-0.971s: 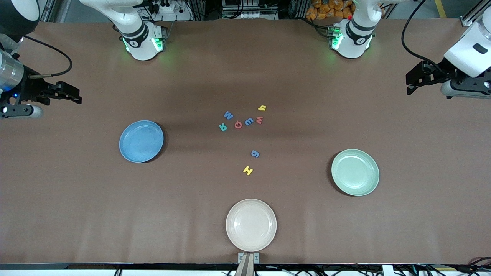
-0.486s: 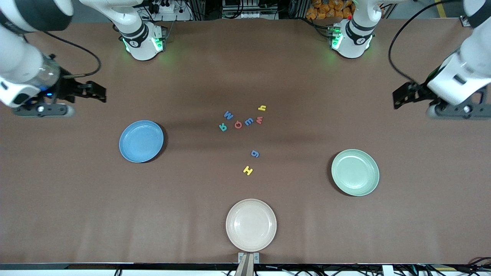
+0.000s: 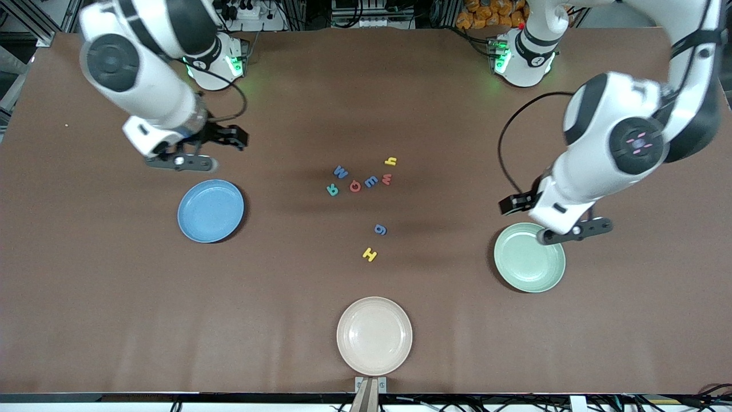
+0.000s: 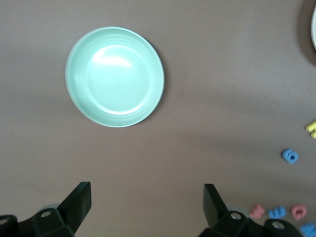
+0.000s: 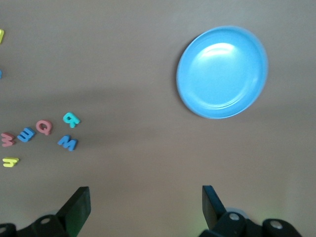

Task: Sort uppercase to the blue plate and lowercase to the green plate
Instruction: 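Lower the right gripper to the letters while the left gripper approaches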

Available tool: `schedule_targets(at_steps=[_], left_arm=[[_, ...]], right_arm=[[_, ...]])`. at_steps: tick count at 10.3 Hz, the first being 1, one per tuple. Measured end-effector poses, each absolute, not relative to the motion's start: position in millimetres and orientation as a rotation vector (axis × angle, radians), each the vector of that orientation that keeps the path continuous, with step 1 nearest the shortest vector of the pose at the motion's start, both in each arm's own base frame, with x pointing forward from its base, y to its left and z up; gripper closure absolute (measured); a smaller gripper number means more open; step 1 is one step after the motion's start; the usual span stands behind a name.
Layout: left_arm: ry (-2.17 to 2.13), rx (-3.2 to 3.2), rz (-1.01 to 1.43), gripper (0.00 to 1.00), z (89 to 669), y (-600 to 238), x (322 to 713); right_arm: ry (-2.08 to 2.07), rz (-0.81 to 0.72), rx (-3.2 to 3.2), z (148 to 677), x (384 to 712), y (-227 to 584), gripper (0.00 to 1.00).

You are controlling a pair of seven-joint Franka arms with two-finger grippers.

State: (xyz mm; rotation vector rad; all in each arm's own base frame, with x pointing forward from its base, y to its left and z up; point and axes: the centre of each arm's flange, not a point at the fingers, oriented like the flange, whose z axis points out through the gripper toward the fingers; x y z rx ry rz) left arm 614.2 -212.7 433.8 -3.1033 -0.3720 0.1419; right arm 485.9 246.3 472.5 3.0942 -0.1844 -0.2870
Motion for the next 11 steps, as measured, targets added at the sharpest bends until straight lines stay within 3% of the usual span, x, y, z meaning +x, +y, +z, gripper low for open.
schedule_targets(at_steps=[4, 7, 11], left_arm=[[-0.632, -3.058, 0.149, 0.0, 379.0, -213.2, 620.9], [-0.745, -3.015, 0.159, 0.0, 364.8, -195.5, 628.0], [-0.95, -2.976, 0.133, 0.0, 331.0, -258.1, 615.1]], right_arm=[[-0.465, -0.275, 3.117, 356.1, 420.3, 361.2, 0.0], [-0.57, -0.257, 3.153, 291.9, 418.8, 393.4, 0.0], [-0.651, -0.014, 3.074, 204.1, 407.6, 415.2, 0.0]])
